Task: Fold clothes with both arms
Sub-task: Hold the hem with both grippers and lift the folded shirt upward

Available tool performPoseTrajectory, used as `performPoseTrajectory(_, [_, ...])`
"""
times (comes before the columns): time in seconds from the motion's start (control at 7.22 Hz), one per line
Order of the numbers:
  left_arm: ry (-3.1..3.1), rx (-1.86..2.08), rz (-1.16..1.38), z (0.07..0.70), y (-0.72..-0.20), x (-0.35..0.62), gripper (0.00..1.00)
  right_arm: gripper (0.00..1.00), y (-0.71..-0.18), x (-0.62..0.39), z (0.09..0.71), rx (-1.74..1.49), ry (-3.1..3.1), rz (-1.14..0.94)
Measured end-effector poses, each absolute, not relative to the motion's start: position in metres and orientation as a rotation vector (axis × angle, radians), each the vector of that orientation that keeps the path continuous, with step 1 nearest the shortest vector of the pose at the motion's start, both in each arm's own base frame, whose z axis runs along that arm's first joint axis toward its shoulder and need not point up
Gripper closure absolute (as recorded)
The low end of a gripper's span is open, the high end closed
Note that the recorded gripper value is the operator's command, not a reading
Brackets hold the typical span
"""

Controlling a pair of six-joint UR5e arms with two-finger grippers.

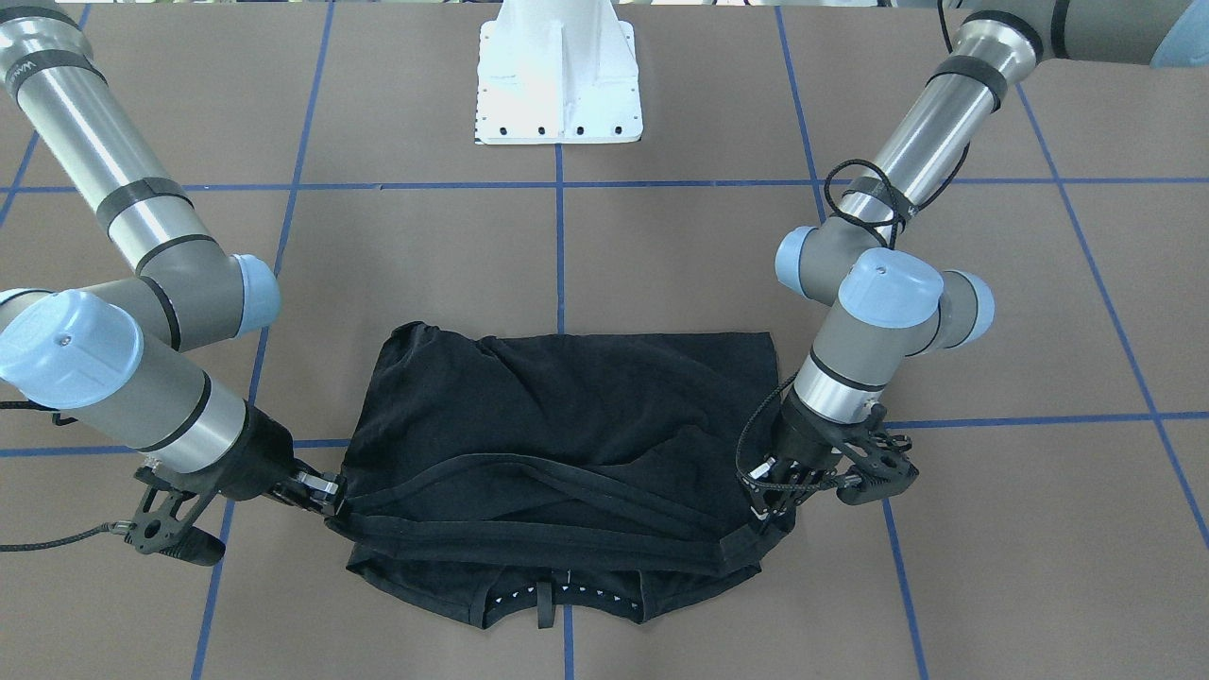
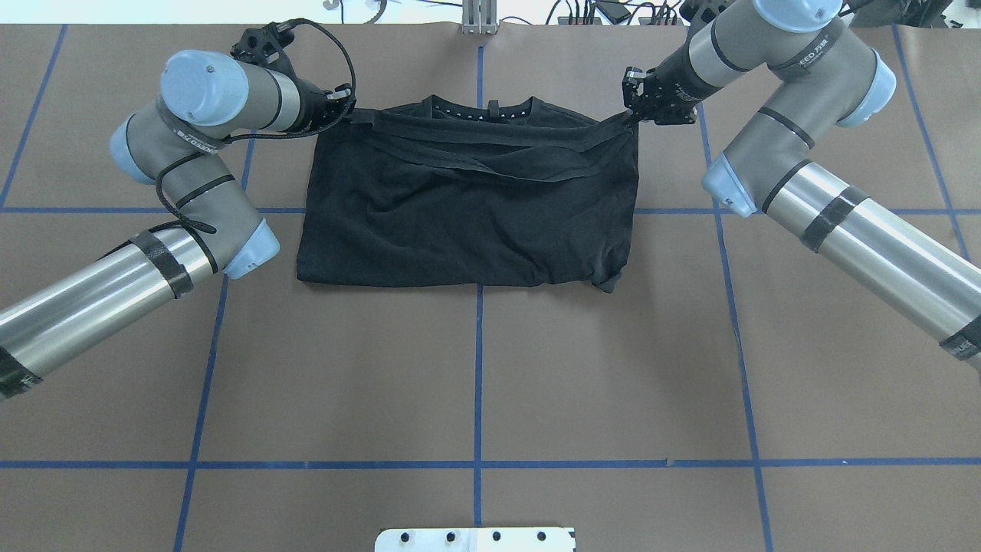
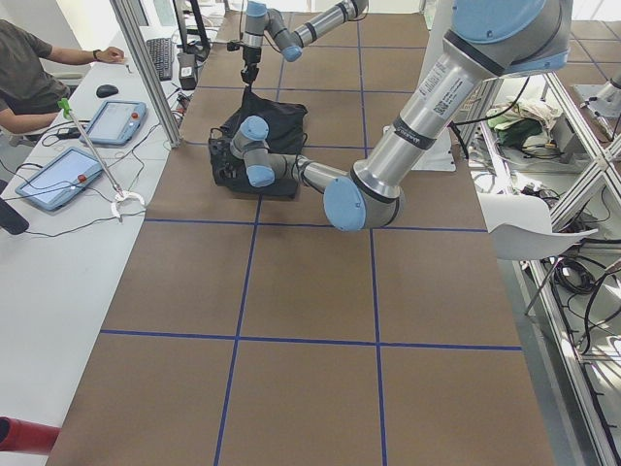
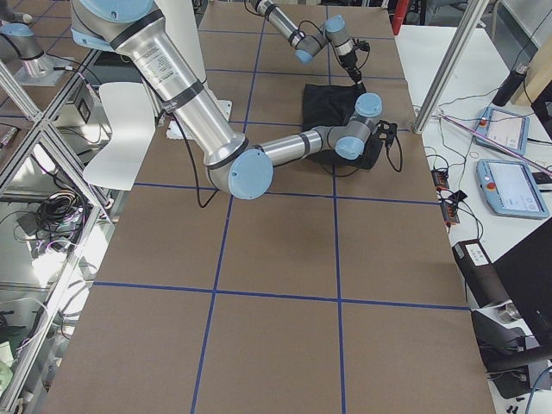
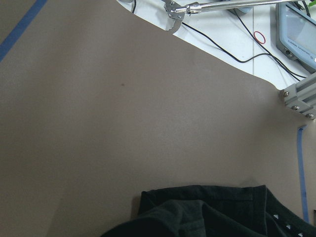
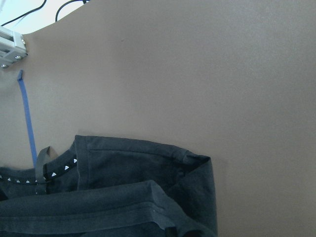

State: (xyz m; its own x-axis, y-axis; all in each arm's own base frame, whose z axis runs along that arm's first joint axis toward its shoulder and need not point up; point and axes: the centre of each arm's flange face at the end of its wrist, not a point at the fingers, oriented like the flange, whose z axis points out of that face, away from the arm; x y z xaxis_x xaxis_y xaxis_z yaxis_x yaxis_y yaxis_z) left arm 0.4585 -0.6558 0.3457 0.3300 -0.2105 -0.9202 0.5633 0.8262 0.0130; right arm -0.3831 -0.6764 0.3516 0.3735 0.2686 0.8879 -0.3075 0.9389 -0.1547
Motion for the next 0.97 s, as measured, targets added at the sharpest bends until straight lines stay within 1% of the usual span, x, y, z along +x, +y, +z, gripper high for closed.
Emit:
performPoseTrajectory(0.28, [1.117,0.367,-0.532,0.351,-0.662,0.448,1.00,1.00,-0.680,-0.375,0.354,0.045,-1.128,0.379])
performPoseTrajectory(0.42, [1.093,0.387,-0.545,0.360,-0.677,0.428,1.00,1.00,-0.687,-0.360,0.363,0.050,-1.118,0.402])
performPoseTrajectory(0.69, [1.004,0.418,-0.542,0.400,-0.704,0.393,1.00,1.00,-0.700,-0.330,0.400,0.043,-1.075,0.454])
performPoseTrajectory(0.97, [0.967,0.425,-0.537,0.421,-0.710,0.379,1.00,1.00,-0.703,-0.301,0.438,0.054,-1.036,0.458])
